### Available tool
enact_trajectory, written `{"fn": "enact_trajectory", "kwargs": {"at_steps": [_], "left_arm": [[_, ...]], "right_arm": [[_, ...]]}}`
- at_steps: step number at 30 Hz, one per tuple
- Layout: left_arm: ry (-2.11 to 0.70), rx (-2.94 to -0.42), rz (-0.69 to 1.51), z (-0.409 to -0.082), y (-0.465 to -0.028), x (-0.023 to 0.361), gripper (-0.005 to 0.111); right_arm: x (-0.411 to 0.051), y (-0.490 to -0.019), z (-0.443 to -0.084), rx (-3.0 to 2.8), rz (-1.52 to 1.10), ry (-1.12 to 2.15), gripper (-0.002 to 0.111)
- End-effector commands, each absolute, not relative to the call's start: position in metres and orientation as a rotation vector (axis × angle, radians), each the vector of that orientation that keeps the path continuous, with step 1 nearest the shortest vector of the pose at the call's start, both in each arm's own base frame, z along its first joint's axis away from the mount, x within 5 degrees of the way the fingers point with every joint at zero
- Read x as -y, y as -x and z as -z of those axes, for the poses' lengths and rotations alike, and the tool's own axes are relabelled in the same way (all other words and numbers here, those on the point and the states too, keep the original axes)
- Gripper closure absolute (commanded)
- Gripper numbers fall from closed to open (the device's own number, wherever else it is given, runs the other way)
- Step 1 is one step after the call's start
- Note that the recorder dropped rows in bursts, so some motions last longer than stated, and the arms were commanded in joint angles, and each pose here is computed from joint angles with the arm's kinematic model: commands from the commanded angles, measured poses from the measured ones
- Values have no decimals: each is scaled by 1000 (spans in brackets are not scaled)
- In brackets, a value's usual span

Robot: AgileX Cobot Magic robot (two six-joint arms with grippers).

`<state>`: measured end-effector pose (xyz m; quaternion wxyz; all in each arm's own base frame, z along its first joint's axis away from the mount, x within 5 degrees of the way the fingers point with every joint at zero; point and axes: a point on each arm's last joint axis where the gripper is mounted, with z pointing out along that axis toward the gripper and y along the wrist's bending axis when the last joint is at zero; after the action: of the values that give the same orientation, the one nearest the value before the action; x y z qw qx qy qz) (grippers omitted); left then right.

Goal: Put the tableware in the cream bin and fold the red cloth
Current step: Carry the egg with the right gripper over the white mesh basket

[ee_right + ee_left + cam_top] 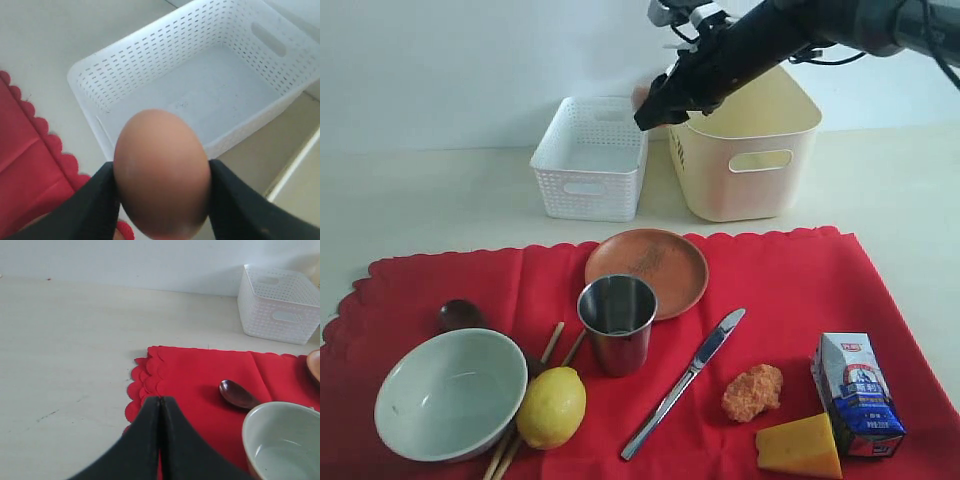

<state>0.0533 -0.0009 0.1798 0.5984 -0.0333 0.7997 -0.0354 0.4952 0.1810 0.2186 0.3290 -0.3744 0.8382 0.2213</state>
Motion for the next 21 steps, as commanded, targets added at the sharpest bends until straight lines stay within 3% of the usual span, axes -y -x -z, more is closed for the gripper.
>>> {"fn": "enact_trajectory", "kwargs": {"at_steps": [1,11,14,21], "left_arm": [[80,-1841,83,-181,-53,1,106],[80,-1841,83,-181,-53,1,106],[80,-1841,83,-181,-53,1,106],[80,-1841,83,-181,-53,1,106]], "right_arm": [[-198,-498,-209,-2138,-580,1075,108],[-229,-507,-180,-2022,-493,1180,106],[-230,-511,-171,-2019,-483,1176,95],[-227,-519,-164,-2008,-421,1117,57]]}}
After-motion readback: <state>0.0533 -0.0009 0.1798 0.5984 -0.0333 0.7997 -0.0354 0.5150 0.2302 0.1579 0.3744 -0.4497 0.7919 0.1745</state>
